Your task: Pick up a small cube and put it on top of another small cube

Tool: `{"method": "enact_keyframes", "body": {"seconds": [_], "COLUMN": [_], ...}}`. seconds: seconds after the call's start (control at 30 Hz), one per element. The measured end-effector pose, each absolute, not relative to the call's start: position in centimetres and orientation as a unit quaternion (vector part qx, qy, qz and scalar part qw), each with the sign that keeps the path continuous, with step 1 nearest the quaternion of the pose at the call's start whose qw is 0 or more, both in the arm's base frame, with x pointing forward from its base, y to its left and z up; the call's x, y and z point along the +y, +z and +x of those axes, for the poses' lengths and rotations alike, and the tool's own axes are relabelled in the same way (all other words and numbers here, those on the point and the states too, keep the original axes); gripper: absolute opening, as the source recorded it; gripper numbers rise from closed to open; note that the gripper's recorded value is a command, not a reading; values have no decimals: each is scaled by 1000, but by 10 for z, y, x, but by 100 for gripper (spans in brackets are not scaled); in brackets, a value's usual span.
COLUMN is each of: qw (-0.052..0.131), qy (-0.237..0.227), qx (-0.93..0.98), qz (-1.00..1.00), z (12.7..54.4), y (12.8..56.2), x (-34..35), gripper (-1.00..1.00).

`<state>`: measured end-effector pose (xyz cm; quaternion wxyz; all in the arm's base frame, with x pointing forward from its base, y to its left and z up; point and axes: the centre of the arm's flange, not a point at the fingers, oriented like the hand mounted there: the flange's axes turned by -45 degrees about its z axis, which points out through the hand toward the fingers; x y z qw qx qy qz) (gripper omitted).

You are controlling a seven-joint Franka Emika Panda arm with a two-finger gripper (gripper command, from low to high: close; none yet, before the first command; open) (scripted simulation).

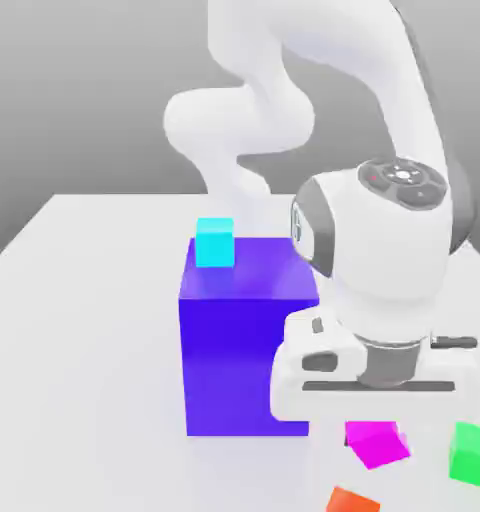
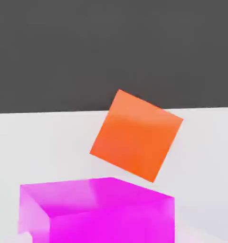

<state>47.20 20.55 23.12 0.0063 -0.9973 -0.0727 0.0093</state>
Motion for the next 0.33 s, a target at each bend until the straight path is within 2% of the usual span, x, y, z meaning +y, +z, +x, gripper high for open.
{"method": "enact_keyframes", "body": {"seconds": [0.07, 0.17, 0.2, 0.33], "qw": [3, 1, 1, 1], "qy": [4, 0, 0, 0], "qx": [-132, -169, -172, -172], "qz": [-991, -986, -985, -985], "z": [450, 435, 433, 433], "y": [234, 202, 188, 188], "x": [256, 287, 289, 289], "gripper": [-100, -100, 100, 100]}}
